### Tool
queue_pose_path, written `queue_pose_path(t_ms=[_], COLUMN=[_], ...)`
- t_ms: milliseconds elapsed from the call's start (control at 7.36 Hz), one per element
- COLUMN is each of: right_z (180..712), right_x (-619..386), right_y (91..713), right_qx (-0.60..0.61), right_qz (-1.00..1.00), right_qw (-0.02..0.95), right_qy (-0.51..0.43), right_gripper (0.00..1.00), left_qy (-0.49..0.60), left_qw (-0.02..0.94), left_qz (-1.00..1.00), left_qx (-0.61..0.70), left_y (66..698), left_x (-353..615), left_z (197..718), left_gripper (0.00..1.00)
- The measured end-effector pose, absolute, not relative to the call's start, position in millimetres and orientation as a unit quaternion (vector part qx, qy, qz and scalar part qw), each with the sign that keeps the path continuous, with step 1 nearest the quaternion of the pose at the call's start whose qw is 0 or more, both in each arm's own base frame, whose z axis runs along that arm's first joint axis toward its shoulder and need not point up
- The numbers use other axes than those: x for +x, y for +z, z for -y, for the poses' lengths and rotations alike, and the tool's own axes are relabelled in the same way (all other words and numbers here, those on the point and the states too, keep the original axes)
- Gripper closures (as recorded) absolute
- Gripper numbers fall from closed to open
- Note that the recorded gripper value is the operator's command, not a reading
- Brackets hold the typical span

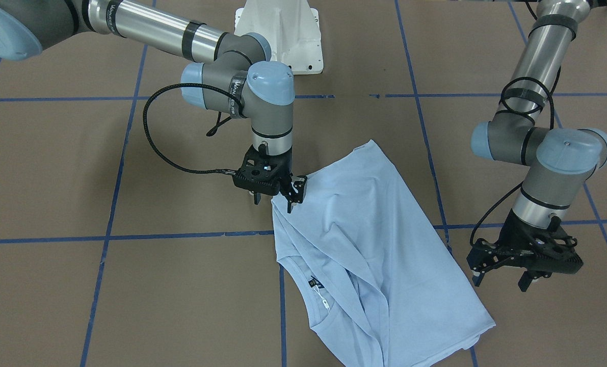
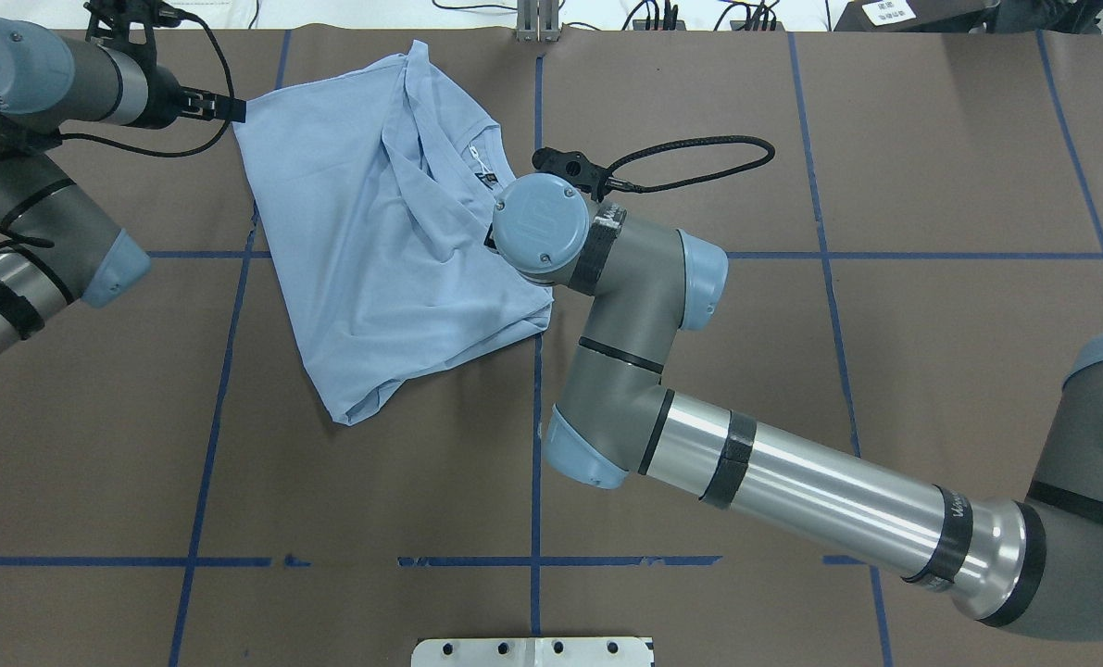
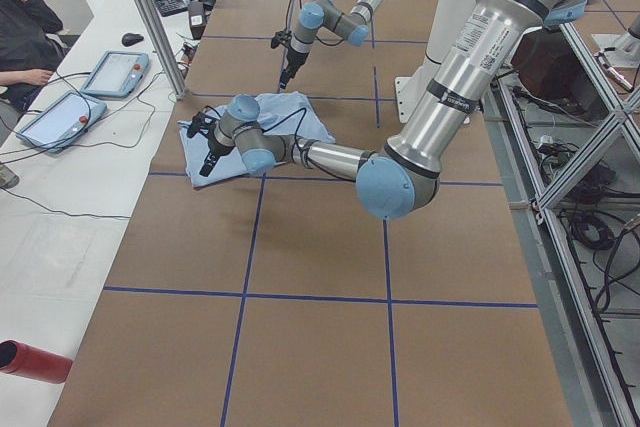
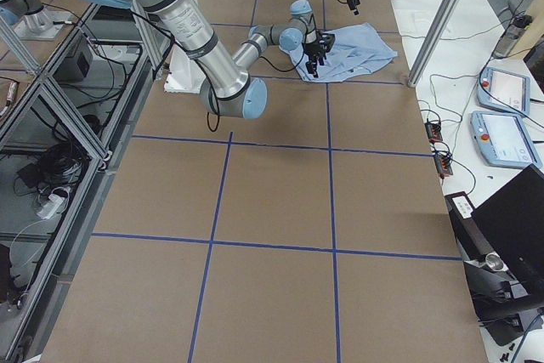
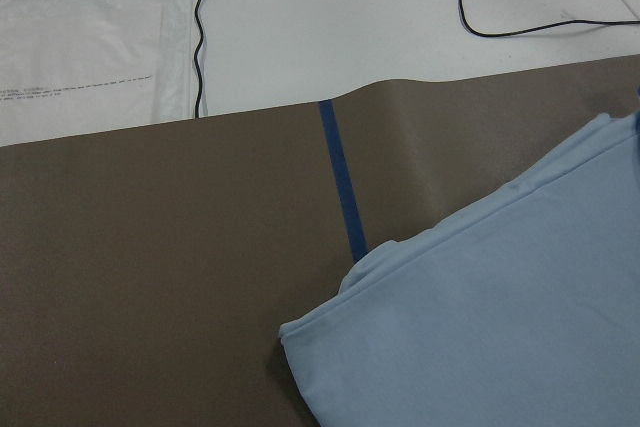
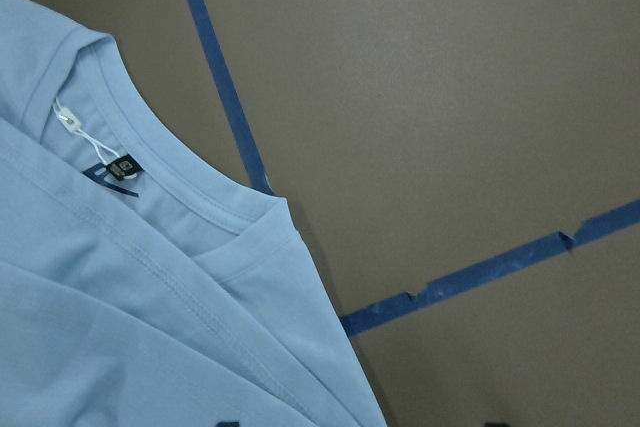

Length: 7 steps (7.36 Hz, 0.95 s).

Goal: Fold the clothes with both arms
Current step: 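Lower the right gripper onto the shirt's collar corner and press it down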

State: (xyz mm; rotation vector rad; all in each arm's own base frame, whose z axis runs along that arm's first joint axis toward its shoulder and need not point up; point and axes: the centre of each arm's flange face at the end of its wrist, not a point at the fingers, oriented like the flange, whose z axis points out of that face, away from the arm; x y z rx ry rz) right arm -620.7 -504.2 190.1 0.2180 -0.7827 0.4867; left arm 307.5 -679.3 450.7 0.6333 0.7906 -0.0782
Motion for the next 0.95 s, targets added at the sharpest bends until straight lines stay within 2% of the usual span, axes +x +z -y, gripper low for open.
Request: queue_pose_path(t_ms=[272,951], right_z=[499,493], right_x=[-631,-652], right_y=[195,210], right_qx=[0.117,0.125], right_qz=[0.37,0.373], right_qw=[0.893,0.892], right_qy=[0.23,0.224], right_gripper=[0.36,0.46], left_qy=[-0.038,-0.037], left_qw=[0.875,0.876], left_qz=[-0.378,-0.377], left_qx=[0.301,0.299], left_y=[455,459], left_x=[308,309], left_z=[678,675], left_gripper=[0.0,0.0])
